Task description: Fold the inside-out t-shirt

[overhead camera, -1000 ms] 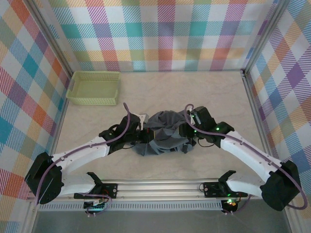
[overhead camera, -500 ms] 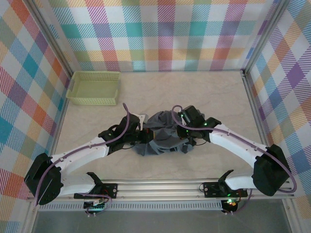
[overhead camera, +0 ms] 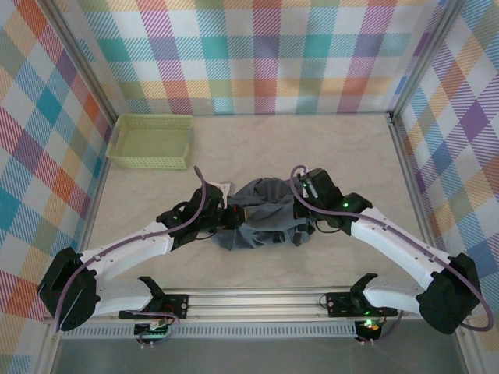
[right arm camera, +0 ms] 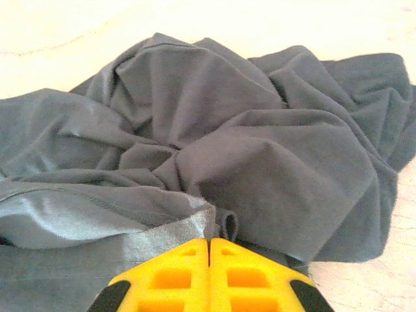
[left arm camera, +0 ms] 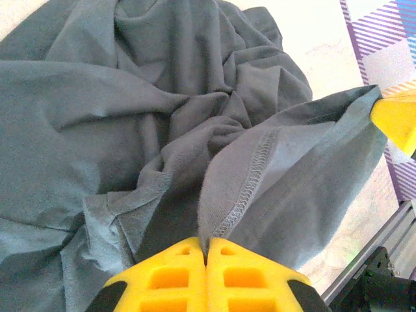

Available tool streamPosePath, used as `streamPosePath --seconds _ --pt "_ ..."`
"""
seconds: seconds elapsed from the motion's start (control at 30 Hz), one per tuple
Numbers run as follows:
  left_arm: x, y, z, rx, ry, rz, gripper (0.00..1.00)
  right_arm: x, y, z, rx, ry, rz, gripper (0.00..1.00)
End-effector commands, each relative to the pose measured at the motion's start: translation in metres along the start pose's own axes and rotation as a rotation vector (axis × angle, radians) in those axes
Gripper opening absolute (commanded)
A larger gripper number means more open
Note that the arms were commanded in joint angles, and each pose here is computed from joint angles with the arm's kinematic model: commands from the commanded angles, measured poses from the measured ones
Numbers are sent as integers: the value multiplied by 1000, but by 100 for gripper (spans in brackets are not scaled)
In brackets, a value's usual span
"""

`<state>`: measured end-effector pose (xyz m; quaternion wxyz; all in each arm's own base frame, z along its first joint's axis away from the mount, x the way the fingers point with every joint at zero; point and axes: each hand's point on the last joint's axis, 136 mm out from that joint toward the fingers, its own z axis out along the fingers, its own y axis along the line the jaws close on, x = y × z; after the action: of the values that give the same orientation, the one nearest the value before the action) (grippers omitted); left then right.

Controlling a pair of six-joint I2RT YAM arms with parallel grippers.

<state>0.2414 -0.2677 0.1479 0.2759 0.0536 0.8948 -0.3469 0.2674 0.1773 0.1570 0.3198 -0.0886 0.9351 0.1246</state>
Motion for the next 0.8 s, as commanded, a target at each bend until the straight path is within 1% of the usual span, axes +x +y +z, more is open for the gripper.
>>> streamPosePath --seconds 0.0,0.1,0.27,0.43,0.57,0.67,0.7,0.77 --pt "-1 2 1 8 -28 -18 1 0 -15 -11 -3 -41 90 0" --pt "-4 6 3 30 -45 -54 1 -2 -22 -19 -51 -72 157 0" --pt "-9 7 11 95 -70 -131 2 8 -23 -11 -97 -44 202 0" --pt "-12 -1 21 119 -40 -124 5 9 -20 -4 -110 -33 199 0" --pt "-20 -10 25 114 -14 -84 5 -3 -7 -10 -177 -57 161 0" --pt "-30 -14 22 94 -27 -55 6 -13 1 -19 -216 -75 135 0" --pt "-34 -15 21 89 -33 -48 6 -16 0 -22 -211 -89 134 0" --pt "-39 -11 22 68 -44 -59 13 -19 -3 -23 -196 -100 138 0"
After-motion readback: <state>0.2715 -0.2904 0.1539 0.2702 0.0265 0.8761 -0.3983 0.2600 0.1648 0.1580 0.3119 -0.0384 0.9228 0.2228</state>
